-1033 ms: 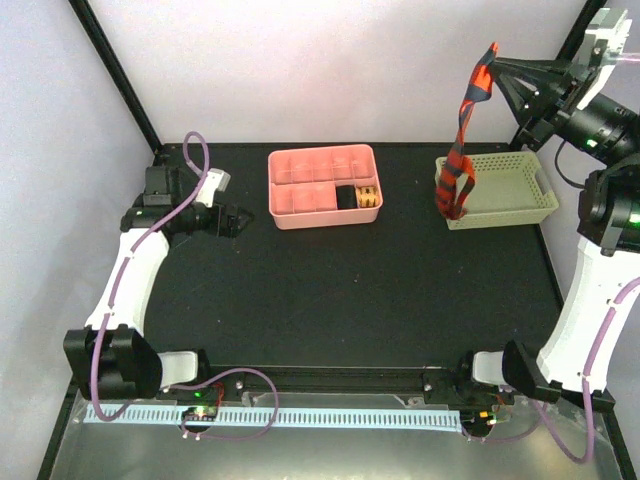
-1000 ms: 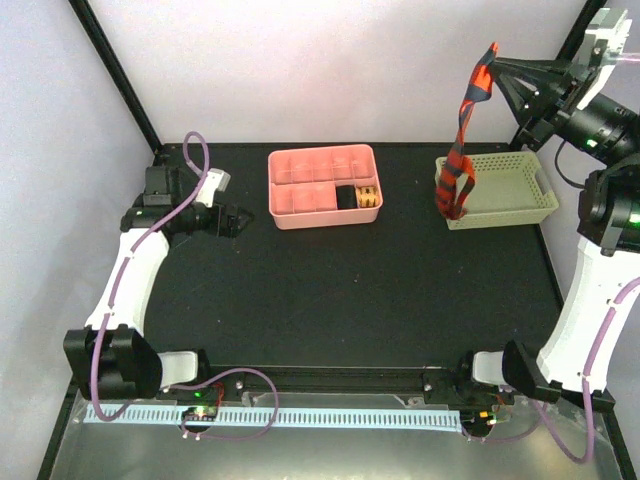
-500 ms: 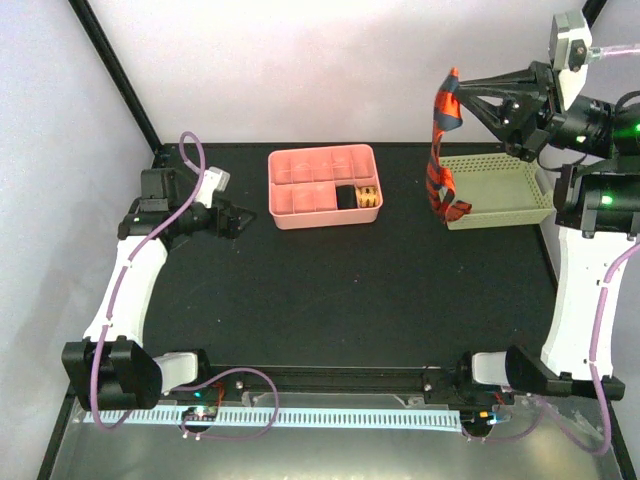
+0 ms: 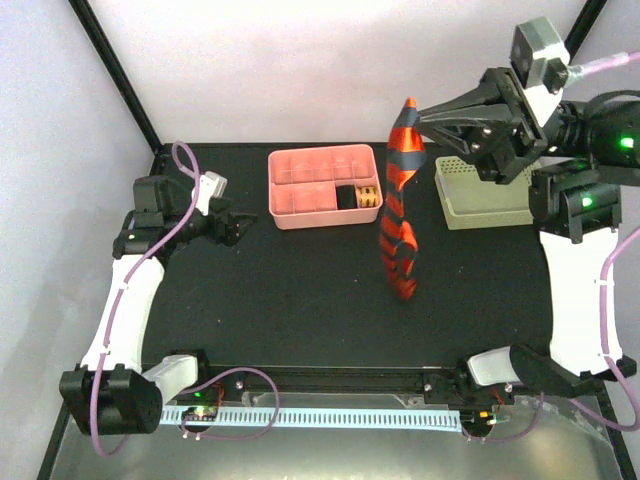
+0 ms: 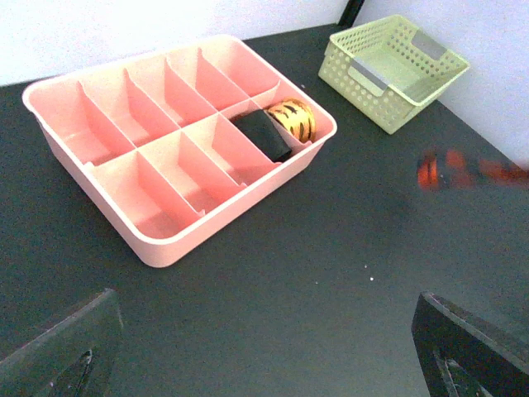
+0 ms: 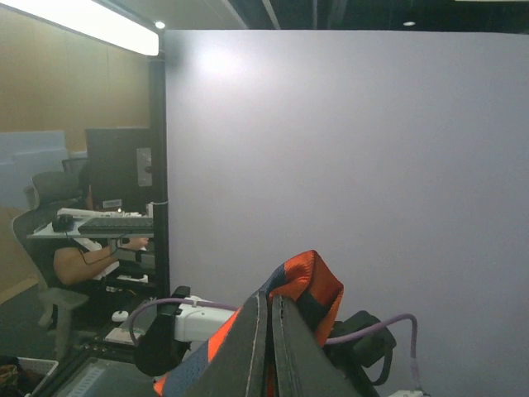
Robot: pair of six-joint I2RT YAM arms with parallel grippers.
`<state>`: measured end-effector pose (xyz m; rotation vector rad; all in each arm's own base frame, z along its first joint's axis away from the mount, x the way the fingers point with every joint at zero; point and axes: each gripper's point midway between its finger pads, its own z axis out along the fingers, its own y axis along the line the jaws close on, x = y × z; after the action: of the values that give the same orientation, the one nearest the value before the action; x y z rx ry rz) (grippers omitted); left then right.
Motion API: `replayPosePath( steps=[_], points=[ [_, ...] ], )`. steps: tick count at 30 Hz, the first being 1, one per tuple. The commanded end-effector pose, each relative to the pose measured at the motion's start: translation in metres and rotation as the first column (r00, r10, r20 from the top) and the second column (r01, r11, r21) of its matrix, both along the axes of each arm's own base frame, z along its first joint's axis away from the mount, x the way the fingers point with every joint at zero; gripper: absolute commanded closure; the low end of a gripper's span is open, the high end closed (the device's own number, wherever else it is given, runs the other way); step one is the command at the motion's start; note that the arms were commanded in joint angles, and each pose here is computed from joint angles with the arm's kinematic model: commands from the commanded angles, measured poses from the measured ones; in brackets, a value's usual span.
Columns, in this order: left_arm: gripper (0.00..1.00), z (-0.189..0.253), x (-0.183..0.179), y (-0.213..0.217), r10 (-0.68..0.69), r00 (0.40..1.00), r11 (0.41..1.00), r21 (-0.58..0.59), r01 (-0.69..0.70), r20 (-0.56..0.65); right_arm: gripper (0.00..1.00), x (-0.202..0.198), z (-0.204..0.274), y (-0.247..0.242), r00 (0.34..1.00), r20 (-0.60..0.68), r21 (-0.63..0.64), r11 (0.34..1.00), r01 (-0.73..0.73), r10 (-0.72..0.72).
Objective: Roll the ties
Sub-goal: Place the tie at the center of the board.
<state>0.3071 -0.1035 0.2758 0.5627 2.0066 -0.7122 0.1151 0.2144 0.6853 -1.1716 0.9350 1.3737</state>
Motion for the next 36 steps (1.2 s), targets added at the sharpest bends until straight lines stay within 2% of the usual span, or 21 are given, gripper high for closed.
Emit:
replayPosePath(
  steps=[1,6,12,16,18,21,22,26,29,32,36],
  points=[
    [0.01,0.013,-0.003,-0.001,-0.030,0.996,1.000,0.000,0.031,0.087,0.98,0.018,0.000,0.010,1.000,-0.018,0.009,1.000,0.009,-0.009],
    [0.01,0.003,-0.008,-0.001,-0.051,0.995,0.998,0.033,0.048,0.086,0.98,0.078,-0.025,-0.010,0.975,-0.099,-0.043,0.980,0.194,-0.198],
    [0.01,0.002,-0.014,-0.006,-0.102,0.984,0.994,0.050,0.096,0.149,0.98,0.120,-0.094,-0.092,0.864,-0.145,-0.154,0.873,0.462,-0.483],
    [0.01,0.002,-0.018,-0.010,-0.153,0.973,0.987,0.080,0.141,0.172,0.98,0.143,-0.172,-0.159,0.749,-0.270,-0.244,0.795,0.555,-0.605],
    [0.01,-0.005,-0.022,-0.015,-0.210,0.963,0.974,0.123,0.191,0.168,0.98,0.150,-0.215,-0.195,0.697,-0.344,-0.263,0.778,0.571,-0.629],
    [0.01,-0.029,-0.030,-0.025,-0.278,0.953,0.944,0.215,0.249,0.117,0.98,0.157,-0.275,-0.252,0.542,-0.431,-0.300,0.681,0.668,-0.722],
    [0.01,-0.039,-0.033,-0.029,-0.300,0.949,0.932,0.242,0.270,0.098,0.98,0.158,-0.294,-0.263,0.512,-0.440,-0.302,0.659,0.689,-0.737],
    [0.01,-0.077,-0.051,-0.051,-0.391,0.920,0.871,0.330,0.363,0.018,0.98,0.171,-0.354,-0.287,0.414,-0.608,-0.302,0.680,0.668,-0.677],
    [0.01,-0.094,-0.057,-0.063,-0.430,0.903,0.833,0.380,0.402,-0.011,0.98,0.176,-0.383,-0.290,0.380,-0.643,-0.316,0.683,0.659,-0.665],
    [0.01,-0.102,-0.059,-0.076,-0.463,0.886,0.814,0.381,0.439,-0.031,0.98,0.186,-0.412,-0.297,0.284,-0.780,-0.298,0.731,0.614,-0.557],
    [0.01,-0.106,-0.058,-0.095,-0.496,0.867,0.793,0.377,0.479,-0.059,0.98,0.178,-0.411,-0.273,0.266,-0.817,-0.292,0.765,0.574,-0.512]
  ],
)
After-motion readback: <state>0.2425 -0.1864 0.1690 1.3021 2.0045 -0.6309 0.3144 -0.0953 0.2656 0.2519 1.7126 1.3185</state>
